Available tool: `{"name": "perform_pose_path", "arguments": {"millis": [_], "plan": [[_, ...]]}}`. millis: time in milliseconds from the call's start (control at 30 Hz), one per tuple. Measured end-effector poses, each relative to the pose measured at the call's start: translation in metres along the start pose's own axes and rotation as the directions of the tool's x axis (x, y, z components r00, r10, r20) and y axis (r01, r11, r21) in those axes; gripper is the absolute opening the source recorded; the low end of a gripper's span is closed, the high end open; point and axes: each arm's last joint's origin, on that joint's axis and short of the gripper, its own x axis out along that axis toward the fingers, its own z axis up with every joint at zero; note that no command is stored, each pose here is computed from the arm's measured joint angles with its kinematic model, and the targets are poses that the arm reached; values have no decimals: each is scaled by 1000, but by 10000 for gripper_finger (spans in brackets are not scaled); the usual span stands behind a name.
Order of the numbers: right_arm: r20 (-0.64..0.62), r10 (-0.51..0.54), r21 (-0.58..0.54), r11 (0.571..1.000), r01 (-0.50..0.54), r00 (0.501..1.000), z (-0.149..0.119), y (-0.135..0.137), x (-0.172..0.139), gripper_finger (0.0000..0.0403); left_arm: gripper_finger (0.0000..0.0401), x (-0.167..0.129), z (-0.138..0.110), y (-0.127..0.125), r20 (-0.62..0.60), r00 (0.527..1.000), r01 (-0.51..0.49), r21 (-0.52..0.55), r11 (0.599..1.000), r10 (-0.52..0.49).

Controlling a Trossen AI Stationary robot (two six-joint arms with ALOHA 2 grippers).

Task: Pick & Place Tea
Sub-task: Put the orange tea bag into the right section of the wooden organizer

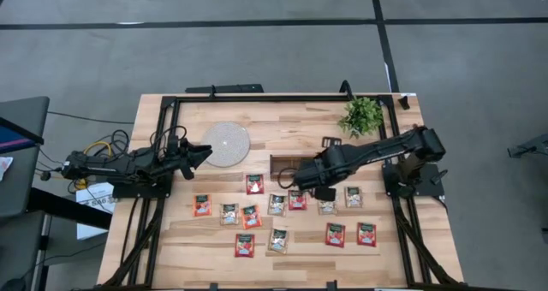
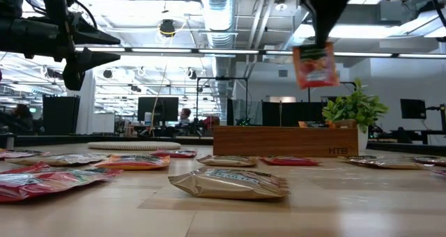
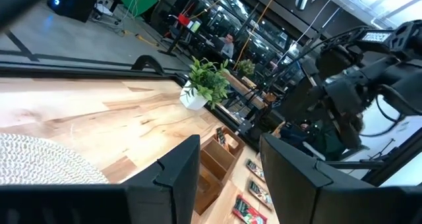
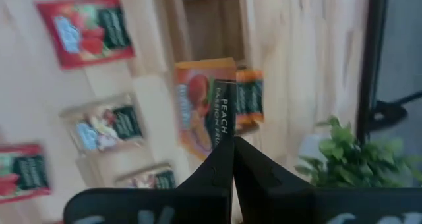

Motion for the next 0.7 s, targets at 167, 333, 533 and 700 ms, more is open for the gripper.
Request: {"name": "perform_pose_path", "arguments": {"millis": [167, 333, 533, 700], "plan": [[22, -18, 32, 999, 17, 1000, -23, -8, 6, 0, 151, 0, 0, 0, 0, 1000, 0, 2, 1000, 0], [34, -18, 56, 998, 16, 999, -38, -15, 19, 0, 151, 0, 0, 0, 0, 1000, -1, 2, 1000, 1], [38, -14, 21, 1000, 13, 999, -39, -23, 36, 0, 151, 0, 0, 0, 0, 1000, -1, 2, 1000, 1], [57, -9, -12, 1000, 10, 998, -32, -35, 42, 0, 151, 0, 0, 0, 0, 1000, 0, 3, 1000, 0]]}}
